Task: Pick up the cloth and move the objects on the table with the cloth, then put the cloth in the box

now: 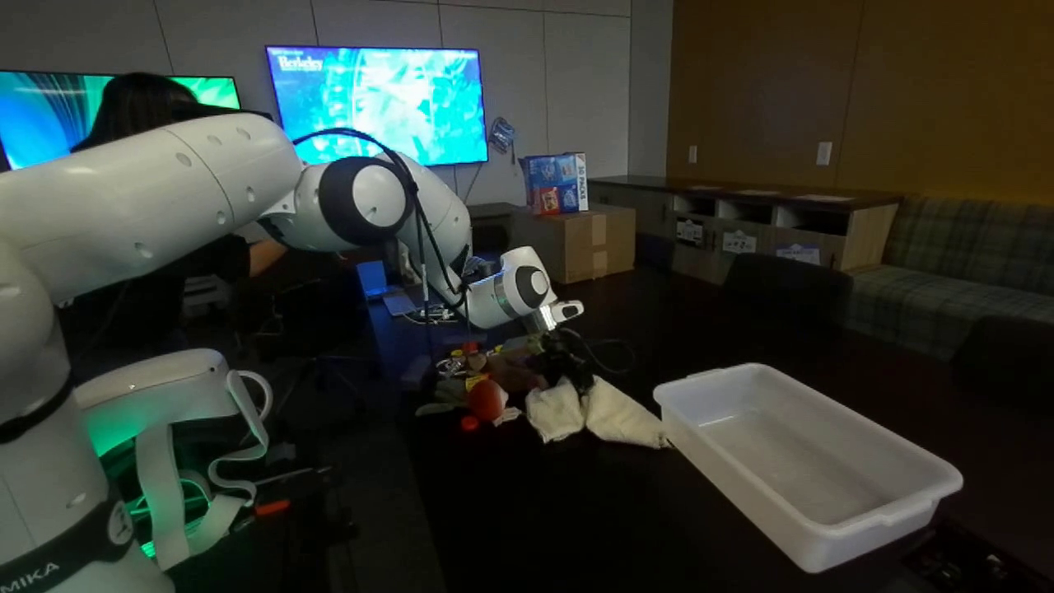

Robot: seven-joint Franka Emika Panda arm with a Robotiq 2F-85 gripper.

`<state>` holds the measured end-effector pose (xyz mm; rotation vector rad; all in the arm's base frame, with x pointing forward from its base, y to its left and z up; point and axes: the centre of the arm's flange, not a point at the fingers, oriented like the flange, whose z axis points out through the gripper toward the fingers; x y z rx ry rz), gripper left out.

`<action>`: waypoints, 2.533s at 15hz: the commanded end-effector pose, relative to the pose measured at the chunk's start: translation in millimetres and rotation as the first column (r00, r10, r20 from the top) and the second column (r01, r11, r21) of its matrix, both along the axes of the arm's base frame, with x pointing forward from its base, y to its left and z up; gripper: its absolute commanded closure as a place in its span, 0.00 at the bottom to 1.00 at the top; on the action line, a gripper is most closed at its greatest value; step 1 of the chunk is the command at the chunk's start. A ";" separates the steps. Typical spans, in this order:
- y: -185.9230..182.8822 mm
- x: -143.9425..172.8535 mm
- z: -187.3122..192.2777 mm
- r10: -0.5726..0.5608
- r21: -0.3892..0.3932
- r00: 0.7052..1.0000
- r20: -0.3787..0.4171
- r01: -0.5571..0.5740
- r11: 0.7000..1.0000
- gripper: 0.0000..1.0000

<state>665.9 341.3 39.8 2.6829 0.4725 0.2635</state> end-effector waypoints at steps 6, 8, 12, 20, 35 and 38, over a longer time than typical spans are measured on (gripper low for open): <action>7.0 -5.0 138.2 0.069 0.098 0.978 0.196 -0.090 0.991 0.85; -8.4 -6.0 175.6 0.053 0.117 0.968 0.247 -0.084 0.990 0.85; -48.3 -8.7 241.3 -0.004 0.163 0.945 0.328 -0.052 0.985 0.85; -134.4 34.1 305.7 -0.274 0.160 0.842 0.465 0.225 0.961 0.85; -309.6 192.8 184.5 -0.733 0.288 0.568 0.374 0.681 0.674 0.84; -327.9 184.5 171.5 -0.738 0.237 0.572 0.358 0.708 0.665 0.44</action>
